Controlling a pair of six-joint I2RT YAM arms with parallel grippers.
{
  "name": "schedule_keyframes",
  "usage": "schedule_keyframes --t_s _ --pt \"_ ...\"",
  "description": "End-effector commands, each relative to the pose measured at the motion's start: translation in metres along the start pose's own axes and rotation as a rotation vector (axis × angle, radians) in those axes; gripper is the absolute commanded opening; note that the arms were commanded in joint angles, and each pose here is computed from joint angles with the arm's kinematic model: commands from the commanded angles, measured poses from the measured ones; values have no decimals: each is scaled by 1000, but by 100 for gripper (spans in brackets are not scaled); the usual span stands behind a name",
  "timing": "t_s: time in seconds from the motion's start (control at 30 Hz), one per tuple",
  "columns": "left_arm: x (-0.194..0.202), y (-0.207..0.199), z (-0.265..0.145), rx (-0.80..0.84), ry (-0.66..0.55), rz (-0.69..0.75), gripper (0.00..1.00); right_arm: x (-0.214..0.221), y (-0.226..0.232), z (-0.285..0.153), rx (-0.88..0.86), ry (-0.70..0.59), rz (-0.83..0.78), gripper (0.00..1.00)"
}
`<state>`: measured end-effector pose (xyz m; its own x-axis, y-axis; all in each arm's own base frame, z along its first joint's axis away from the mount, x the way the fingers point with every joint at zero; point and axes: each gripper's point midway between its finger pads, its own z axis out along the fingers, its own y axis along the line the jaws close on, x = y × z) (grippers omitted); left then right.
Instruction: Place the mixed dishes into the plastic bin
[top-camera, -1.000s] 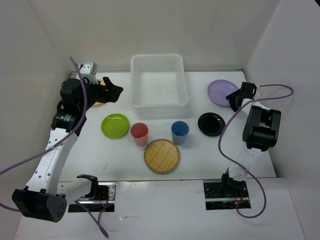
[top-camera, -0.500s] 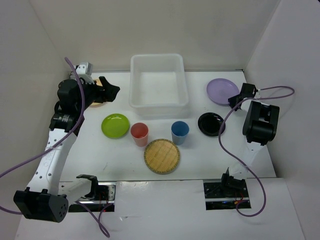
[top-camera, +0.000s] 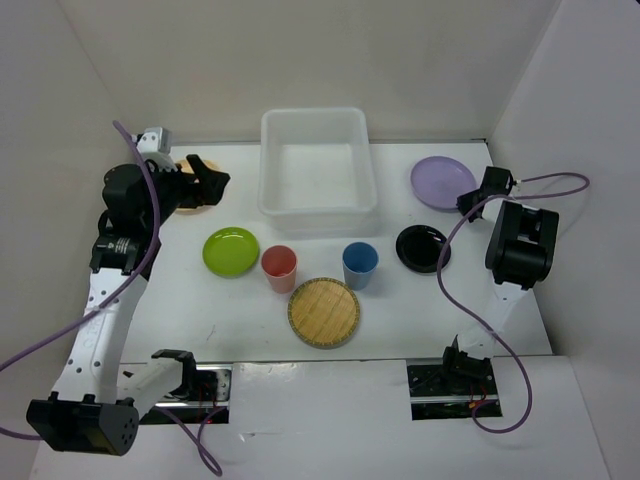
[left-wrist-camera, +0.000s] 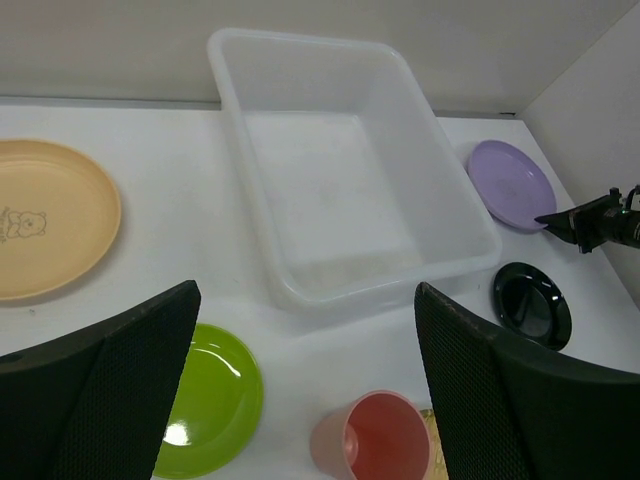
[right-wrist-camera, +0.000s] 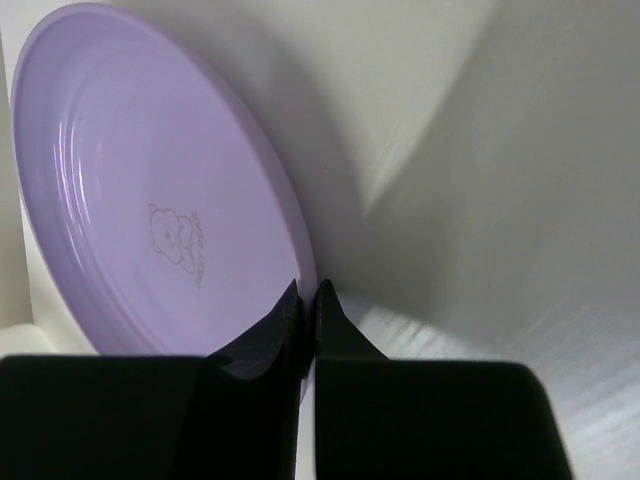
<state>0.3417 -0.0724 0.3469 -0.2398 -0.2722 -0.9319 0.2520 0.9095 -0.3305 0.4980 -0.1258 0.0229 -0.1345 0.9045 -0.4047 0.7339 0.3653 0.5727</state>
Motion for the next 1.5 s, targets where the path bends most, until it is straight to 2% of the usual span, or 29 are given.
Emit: schedule_keyframes --t_s 0.0,0.1,0.3,0.4,0.53,0.57,0.7,0.83,0.87,0.93,0.97,1.03,1.07,1.33,1.37,1.4,1.47 --pt "-7 -4 -7 15 -33 -4 94 -28 44 -41 -113 -61 23 0" --pt "-8 -11 -10 43 -33 -12 94 -33 76 -69 -173 -112 -10 0" --pt "-10 -16 -19 56 -39 -8 95 -36 157 -159 -376 -189 -73 0" --pt "-15 -21 -23 70 -53 -2 97 -15 193 -188 -472 -175 -141 0" --pt "-14 -29 -19 125 -33 -1 97 48 244 -218 -595 -69 -278 0" --pt "-5 -29 -13 141 5 -11 98 73 261 -224 -624 -49 -314 0" --pt "-1 -35 -7 184 41 -41 99 124 283 -225 -648 -5 -396 0" --pt "8 -31 -5 179 56 -58 99 156 315 -225 -673 -5 -476 0" --pt "7 -29 -5 169 53 -58 99 176 312 -204 -627 7 -509 0" --pt "7 -30 -9 168 54 -59 99 185 322 -201 -601 -8 -542 0" --pt "9 -28 -11 154 59 -50 99 197 315 -179 -552 -8 -573 0" --pt "11 -25 -15 136 63 -32 99 208 321 -176 -531 -20 -595 0" --pt "10 -24 -15 126 60 -32 99 222 314 -161 -499 -8 -614 0" --pt "7 -23 -27 108 36 -6 99 243 300 -109 -399 14 -696 0" --pt "7 -23 -27 108 36 -6 99 244 311 -116 -415 -1 -691 0" --pt "7 -22 -27 99 34 -6 99 252 301 -98 -376 6 -716 0" --pt "12 -20 -25 96 43 -20 99 253 306 -100 -365 -13 -745 0"
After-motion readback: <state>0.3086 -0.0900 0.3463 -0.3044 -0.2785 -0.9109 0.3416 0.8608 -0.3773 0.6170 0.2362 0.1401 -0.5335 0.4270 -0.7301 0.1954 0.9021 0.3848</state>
